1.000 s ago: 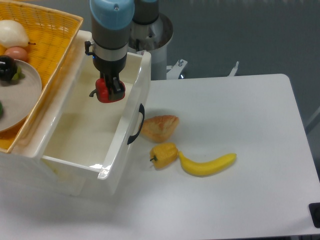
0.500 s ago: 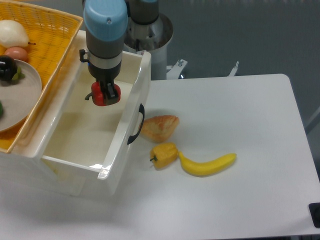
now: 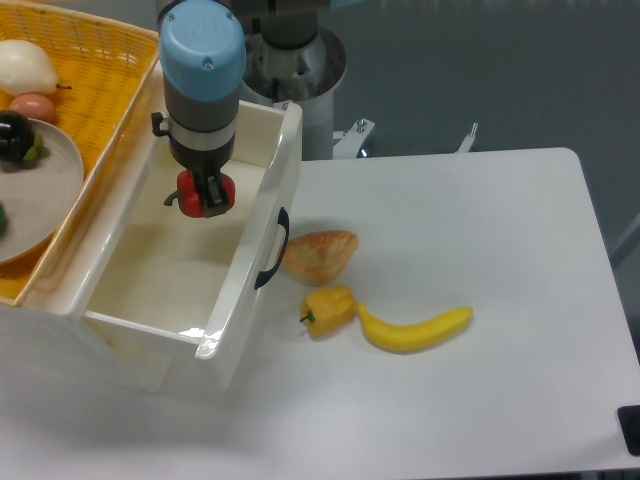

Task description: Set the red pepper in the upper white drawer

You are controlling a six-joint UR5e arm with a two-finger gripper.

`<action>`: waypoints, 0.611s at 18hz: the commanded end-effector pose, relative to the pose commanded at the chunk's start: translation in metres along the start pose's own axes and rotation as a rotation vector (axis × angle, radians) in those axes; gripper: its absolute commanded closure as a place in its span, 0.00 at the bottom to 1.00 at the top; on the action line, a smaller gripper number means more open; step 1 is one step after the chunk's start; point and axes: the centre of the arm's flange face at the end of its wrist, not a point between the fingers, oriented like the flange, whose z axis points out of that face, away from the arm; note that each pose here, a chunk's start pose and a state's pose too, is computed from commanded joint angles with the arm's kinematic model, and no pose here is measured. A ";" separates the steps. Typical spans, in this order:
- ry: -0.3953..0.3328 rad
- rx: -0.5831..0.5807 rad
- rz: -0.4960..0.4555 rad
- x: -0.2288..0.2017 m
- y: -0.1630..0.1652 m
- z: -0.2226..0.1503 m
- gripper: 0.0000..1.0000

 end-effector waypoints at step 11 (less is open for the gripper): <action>0.020 -0.002 0.009 -0.001 -0.008 0.009 0.45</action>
